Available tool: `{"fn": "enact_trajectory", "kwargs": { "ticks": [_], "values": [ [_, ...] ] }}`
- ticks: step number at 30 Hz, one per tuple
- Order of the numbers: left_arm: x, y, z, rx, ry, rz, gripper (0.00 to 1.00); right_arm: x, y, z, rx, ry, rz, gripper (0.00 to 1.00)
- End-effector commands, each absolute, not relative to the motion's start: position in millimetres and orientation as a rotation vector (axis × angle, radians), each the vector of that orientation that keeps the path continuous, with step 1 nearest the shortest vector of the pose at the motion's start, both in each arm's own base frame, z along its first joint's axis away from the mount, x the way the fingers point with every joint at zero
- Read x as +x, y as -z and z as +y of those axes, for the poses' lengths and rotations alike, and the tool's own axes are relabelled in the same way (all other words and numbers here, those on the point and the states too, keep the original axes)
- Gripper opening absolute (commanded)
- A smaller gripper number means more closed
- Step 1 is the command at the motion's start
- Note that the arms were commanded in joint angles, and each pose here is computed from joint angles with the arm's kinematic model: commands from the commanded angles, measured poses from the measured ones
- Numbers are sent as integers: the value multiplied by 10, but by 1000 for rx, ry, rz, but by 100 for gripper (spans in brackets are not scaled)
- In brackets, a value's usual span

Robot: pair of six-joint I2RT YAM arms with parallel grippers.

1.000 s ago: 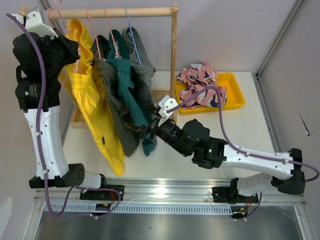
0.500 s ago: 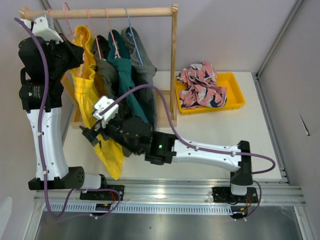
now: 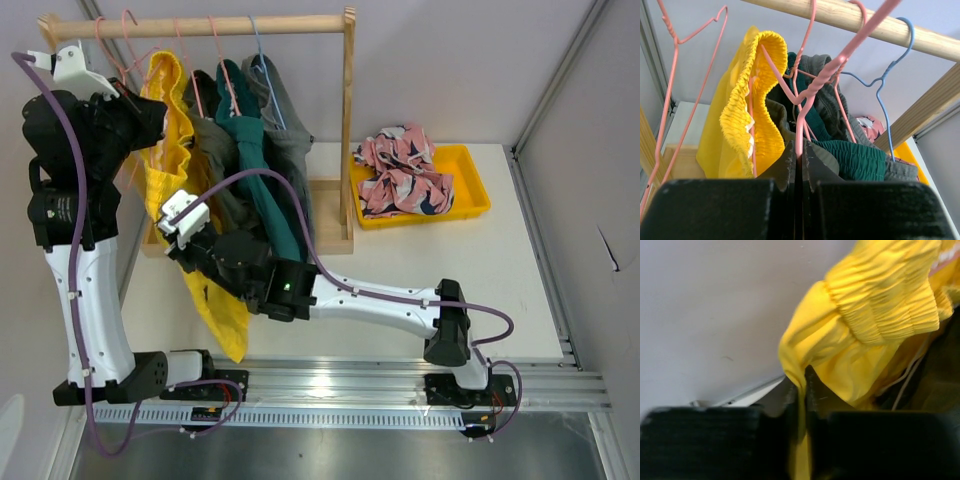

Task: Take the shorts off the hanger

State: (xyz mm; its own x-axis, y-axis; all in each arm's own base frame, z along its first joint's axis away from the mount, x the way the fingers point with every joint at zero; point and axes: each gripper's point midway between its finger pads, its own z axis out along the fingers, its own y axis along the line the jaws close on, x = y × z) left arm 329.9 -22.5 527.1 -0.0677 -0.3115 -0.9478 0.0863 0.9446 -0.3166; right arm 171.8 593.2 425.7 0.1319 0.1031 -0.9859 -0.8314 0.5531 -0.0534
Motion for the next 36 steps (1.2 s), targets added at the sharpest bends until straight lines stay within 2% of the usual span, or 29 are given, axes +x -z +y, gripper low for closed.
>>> {"fn": "enact_trajectory", "kwargs": {
  "ticks": [1,7,8,11,12,14,20,27,28,29,31,32,36],
  "values": [
    [3106,-5690,-308,-133,370,1459,0,1745,-4369,5898,-673,-779,1238,0],
    [3129,-5717,-213,-160,320,1447,0,1362,-4318,5627,-653,-770,1249,0],
    [3144,-5713,-182,-162,300,1447,0,1172,-4135,5630,-690,-772,1264,0],
    [3174,-5752,-85,-191,248,1436,0,773,-4144,5444,-685,-802,1266,0],
    [3210,-5749,-44,-206,230,1436,0,669,-3949,5414,-719,-785,1284,0],
    [3238,-5775,-12,-212,211,1433,0,434,-3912,5305,-713,-803,1293,0],
    [3266,-5739,-43,-213,232,1452,0,321,-3555,5274,-702,-819,1365,0],
    [2994,-5317,-249,-200,346,1587,0,915,-3813,5592,-707,-765,1269,0],
    [3004,-5131,-256,-222,356,1637,0,1199,-3823,5619,-710,-716,1275,0],
    [2898,-5118,-270,-219,361,1637,0,1343,-4172,5640,-663,-730,1239,0],
    [2841,-4884,-277,-239,364,1704,0,1723,-4095,5788,-713,-655,1243,0],
    [2758,-4865,-292,-236,370,1705,0,1831,-4440,5775,-669,-678,1205,0],
    [2634,-4641,-293,-261,372,1748,0,2297,-4314,5867,-679,-624,1253,0]
  ]
}}
